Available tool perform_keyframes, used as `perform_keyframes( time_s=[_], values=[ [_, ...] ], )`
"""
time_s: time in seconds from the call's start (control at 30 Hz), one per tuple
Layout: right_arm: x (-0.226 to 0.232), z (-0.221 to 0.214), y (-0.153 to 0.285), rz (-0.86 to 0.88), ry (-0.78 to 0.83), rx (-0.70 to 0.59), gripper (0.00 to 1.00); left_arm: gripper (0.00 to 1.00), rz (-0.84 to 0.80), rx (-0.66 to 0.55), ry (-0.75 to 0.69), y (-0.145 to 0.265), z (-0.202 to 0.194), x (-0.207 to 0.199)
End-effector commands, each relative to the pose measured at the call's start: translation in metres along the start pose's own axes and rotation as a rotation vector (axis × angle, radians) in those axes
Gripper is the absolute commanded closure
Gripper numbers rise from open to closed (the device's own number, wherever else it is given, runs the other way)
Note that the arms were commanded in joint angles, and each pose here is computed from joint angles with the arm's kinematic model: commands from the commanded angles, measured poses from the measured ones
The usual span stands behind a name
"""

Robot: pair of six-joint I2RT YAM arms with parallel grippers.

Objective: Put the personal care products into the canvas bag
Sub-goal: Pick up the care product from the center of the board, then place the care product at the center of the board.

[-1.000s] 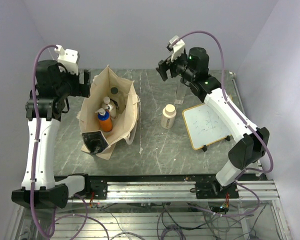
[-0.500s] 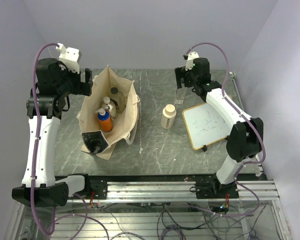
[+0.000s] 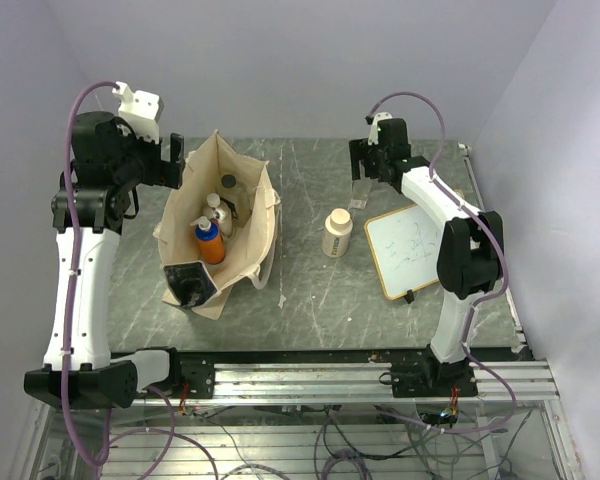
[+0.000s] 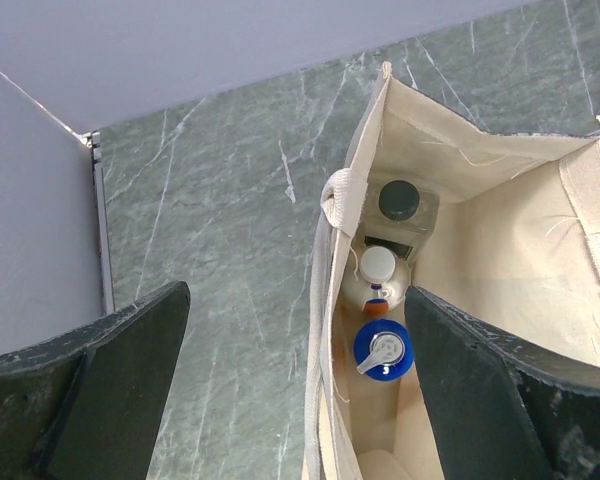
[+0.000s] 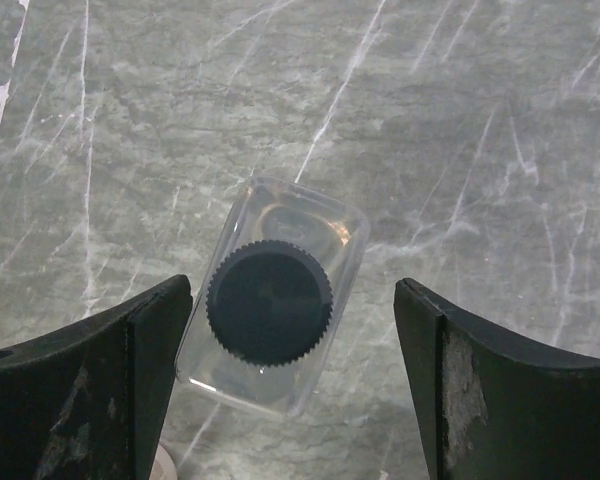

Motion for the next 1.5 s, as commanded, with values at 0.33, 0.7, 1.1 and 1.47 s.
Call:
perform_keyframes(
  time_s=[0.33,0.7,1.1,1.47],
  values=[
    [0.005,0.017,-0.002,0.052,-0.014,-0.021,0.68,0.01,-0.026,-0.066,-0.065,-0.001,0.024,0.008],
    [0.021,0.088,0.058,0.274,0.183,-0.268,1.00,0.01,-0.149,-0.149,-0.144,-0.023,0.046,-0.003],
    [0.058,0.118,0.170,0.695,0.405,-0.454,1.00,0.01,-0.250,-0.167,-0.118,-0.053,0.054,-0.007],
    [0.115,0.066,0.228,1.118,0.672,-0.347,1.00,0.01,-0.263,-0.149,-0.149,-0.066,0.057,-0.008]
  ],
)
Point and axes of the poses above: each gripper's point midway between its finger pads, its own y axis back along the fingers, its own x axis along the line the jaws close on, z = x × y, the point moved 9 cm from there along y, back along the fingers, and after that the axes turned 9 degrees about -y, right-handed, at the moved point
